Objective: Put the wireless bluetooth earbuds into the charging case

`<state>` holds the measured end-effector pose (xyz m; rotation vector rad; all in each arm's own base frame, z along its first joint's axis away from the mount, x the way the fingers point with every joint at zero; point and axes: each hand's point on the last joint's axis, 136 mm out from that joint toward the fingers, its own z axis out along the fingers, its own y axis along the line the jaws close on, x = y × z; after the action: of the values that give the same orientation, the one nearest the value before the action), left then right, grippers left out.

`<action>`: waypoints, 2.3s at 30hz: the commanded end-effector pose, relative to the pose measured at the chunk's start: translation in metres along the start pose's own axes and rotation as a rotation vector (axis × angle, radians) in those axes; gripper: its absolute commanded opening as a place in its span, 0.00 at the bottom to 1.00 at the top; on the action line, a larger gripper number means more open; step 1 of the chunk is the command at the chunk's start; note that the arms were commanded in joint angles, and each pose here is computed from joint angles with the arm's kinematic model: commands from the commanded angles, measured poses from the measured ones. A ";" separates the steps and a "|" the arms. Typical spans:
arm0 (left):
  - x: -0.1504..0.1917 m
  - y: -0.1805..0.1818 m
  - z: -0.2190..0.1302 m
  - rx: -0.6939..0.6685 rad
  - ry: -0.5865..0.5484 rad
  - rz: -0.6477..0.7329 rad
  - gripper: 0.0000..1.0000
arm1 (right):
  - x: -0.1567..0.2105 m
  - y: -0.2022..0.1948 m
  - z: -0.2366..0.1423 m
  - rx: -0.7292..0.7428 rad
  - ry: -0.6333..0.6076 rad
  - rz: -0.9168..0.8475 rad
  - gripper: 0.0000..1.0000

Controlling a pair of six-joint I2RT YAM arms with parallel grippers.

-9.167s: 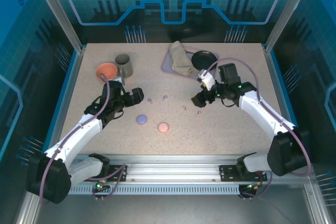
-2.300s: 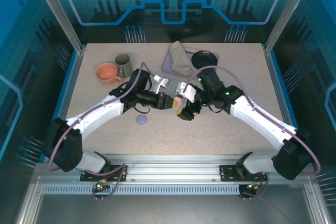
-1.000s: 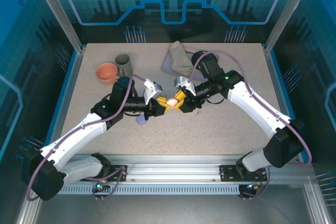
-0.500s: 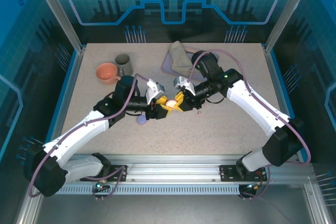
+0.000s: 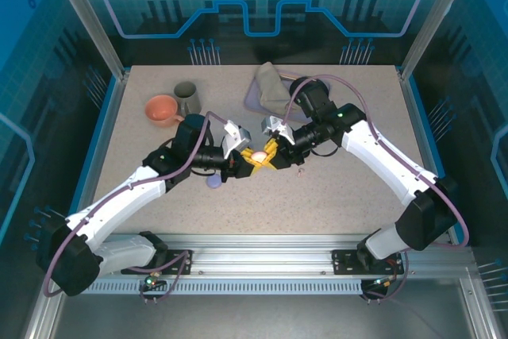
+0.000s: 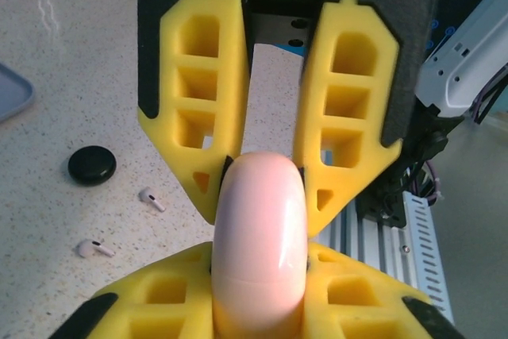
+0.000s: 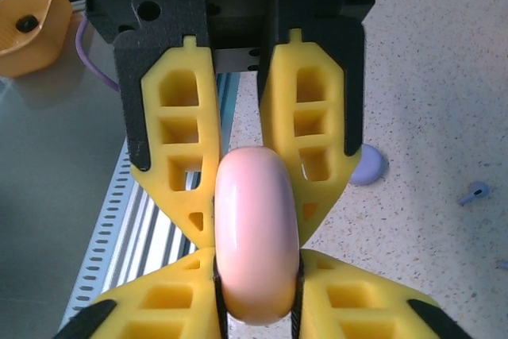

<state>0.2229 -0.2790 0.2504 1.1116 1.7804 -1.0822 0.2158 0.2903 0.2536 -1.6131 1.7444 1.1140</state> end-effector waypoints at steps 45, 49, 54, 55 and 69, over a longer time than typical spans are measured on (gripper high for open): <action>-0.040 -0.019 0.015 -0.043 -0.131 0.420 0.00 | -0.040 0.006 -0.060 0.541 -0.242 -0.407 1.00; -0.038 -0.019 0.016 -0.042 -0.124 0.419 0.00 | -0.041 0.001 -0.061 0.564 -0.232 -0.415 0.99; -0.038 -0.021 0.016 -0.032 -0.123 0.419 0.00 | -0.039 -0.006 -0.062 0.588 -0.197 -0.411 0.97; -0.037 -0.020 0.016 -0.033 -0.122 0.418 0.00 | -0.040 -0.008 -0.064 0.596 -0.196 -0.411 0.97; -0.034 -0.020 0.017 -0.029 -0.113 0.409 0.00 | -0.047 -0.012 -0.082 0.636 -0.189 -0.375 0.97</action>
<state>0.2252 -0.3049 0.2719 1.2600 1.4434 -0.8299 0.2408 0.2556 0.3169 -1.3385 1.4046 0.4924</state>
